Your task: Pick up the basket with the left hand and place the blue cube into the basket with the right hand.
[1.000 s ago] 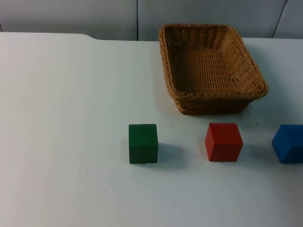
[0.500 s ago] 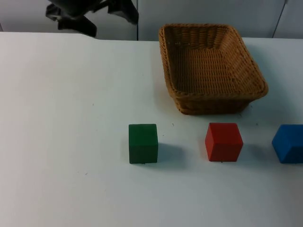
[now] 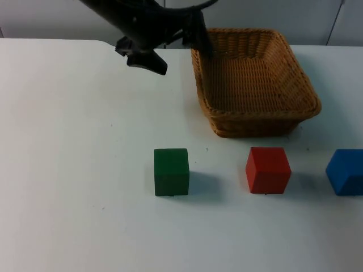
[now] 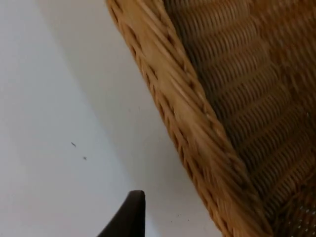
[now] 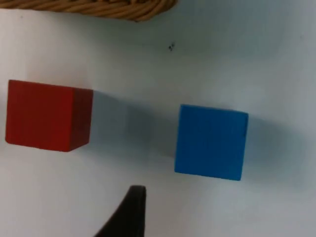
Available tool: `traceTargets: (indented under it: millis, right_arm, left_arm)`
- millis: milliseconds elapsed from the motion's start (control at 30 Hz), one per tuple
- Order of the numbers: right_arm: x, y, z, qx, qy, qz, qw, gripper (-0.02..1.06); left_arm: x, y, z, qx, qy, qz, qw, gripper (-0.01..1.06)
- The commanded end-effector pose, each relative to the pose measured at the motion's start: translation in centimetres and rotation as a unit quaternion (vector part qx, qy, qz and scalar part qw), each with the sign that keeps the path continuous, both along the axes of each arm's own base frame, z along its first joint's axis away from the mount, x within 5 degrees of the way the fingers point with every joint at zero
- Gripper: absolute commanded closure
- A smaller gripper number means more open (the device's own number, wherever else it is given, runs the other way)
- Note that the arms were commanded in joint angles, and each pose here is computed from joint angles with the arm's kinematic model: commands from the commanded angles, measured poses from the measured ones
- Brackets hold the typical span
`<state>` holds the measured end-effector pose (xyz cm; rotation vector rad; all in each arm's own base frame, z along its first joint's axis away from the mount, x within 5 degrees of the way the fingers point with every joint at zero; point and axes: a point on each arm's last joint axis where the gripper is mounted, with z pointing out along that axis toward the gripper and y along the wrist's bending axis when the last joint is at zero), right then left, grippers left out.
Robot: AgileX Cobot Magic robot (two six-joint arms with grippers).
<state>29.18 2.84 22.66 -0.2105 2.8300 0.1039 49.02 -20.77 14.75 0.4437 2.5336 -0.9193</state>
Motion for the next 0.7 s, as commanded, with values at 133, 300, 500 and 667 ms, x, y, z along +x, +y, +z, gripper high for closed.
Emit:
traceTargets:
  millis: [133, 300, 500, 667]
  right_arm:
    - [0.1, 0.3, 0.3, -0.011, -0.006, 0.014, 0.9998, 0.04]
    - [0.1, 0.2, 0.3, -0.013, -0.008, 0.014, 0.9998, 0.04]
    - [0.3, 0.3, 0.3, -0.009, -0.018, 0.011, 0.9997, 0.04]
    - [0.3, 0.3, 0.4, -0.007, -0.021, 0.010, 0.9997, 0.04]
  left_arm:
    - [-0.3, -1.5, -1.4, 0.007, 0.034, -0.021, 0.999, 0.00]
    - [-0.5, -2.2, -1.9, 0.004, 0.039, -0.026, 0.999, 0.00]
    - [-0.5, -2.7, -1.8, 0.003, 0.025, -0.027, 0.999, 0.00]
    - [-0.2, -3.3, -1.7, -0.001, 0.008, 0.001, 1.000, 0.00]
